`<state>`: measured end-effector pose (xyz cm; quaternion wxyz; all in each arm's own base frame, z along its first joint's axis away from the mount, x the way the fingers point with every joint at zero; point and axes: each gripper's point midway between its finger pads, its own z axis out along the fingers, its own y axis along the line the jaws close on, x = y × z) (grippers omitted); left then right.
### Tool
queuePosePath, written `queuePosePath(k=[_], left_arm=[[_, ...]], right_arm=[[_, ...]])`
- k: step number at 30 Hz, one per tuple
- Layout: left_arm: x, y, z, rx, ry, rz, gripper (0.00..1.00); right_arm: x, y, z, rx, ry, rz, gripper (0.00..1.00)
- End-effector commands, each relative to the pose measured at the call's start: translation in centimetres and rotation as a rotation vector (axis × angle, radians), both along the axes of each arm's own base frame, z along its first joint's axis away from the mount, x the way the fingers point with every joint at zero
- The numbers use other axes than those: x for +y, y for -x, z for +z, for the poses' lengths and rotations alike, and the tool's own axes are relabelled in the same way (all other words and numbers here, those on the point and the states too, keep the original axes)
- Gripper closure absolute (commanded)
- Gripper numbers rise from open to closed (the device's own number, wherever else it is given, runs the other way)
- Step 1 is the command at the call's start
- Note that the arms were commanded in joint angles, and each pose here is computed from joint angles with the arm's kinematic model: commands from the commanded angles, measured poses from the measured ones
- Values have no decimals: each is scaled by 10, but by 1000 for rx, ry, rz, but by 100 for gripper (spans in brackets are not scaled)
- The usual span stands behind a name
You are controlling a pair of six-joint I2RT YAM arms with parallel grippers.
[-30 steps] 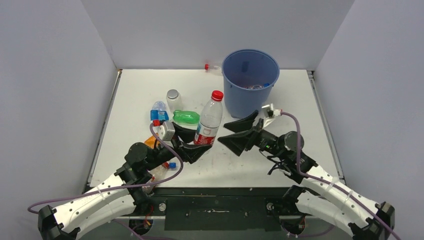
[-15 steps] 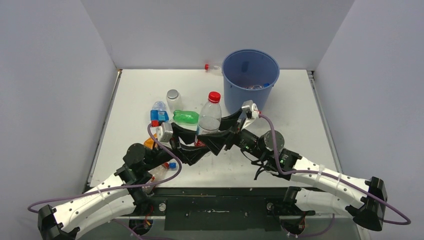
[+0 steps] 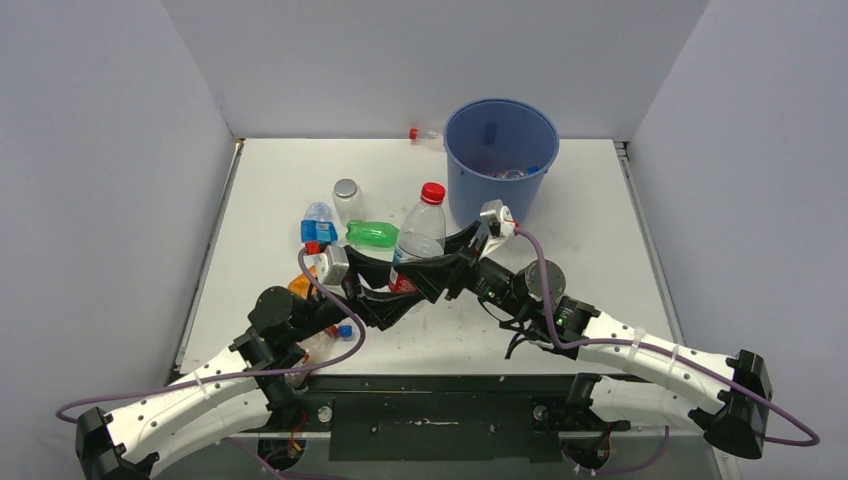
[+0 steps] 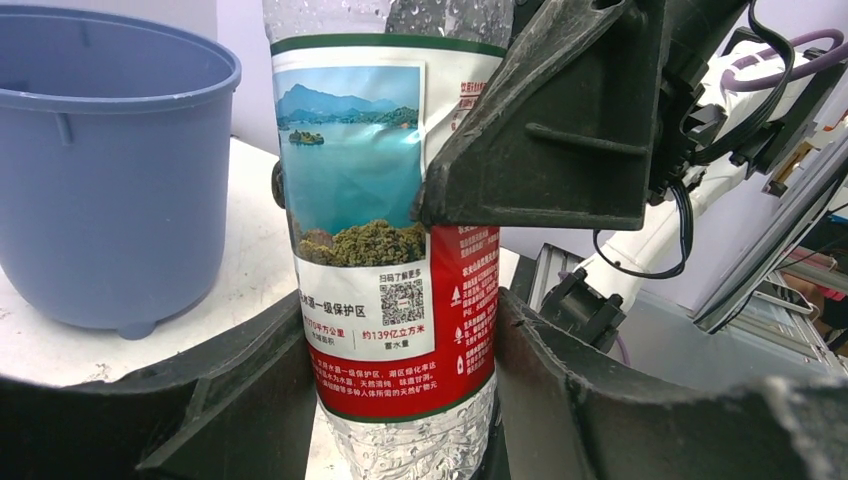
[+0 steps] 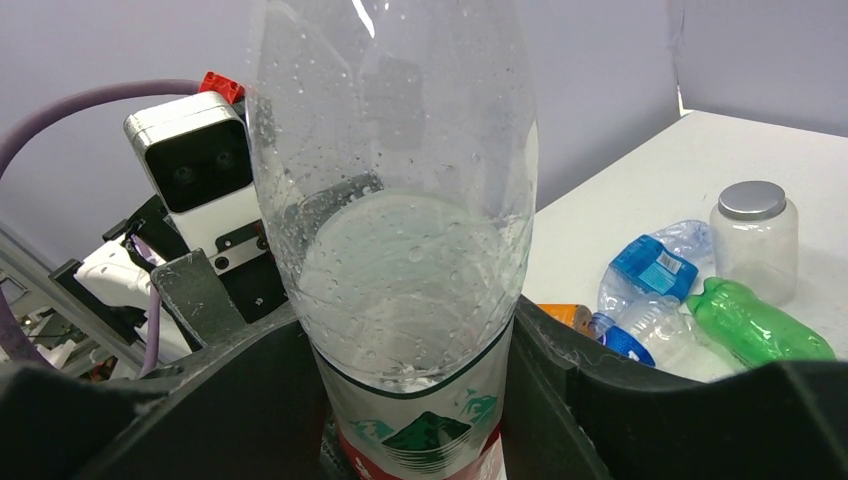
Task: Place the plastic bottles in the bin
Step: Place the plastic bottle in the trash bin.
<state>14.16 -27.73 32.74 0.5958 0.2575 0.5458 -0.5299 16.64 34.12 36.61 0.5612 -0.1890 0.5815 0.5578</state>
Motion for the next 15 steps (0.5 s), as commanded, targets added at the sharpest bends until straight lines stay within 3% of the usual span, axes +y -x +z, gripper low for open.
queuePosePath(k=[1, 3, 4, 7, 10, 15], left_arm=[[-10, 28, 20, -95, -3, -136, 49], [-15, 31, 17, -99, -30, -159, 59], [-17, 31, 15, -99, -46, -165, 70], [-21, 32, 11, -97, -65, -175, 99], [-19, 32, 12, -100, -52, -159, 100], [-15, 30, 15, -105, -28, -130, 100]], right_arm=[[0, -3, 36, -29, -104, -9, 53], [5, -2, 37, -27, -93, 8, 52], [7, -1, 36, -26, -85, 21, 49], [6, -1, 40, -25, -69, 10, 22], [-7, -5, 50, -47, -60, -48, 8], [-34, -11, 82, -116, -67, -161, 4]])
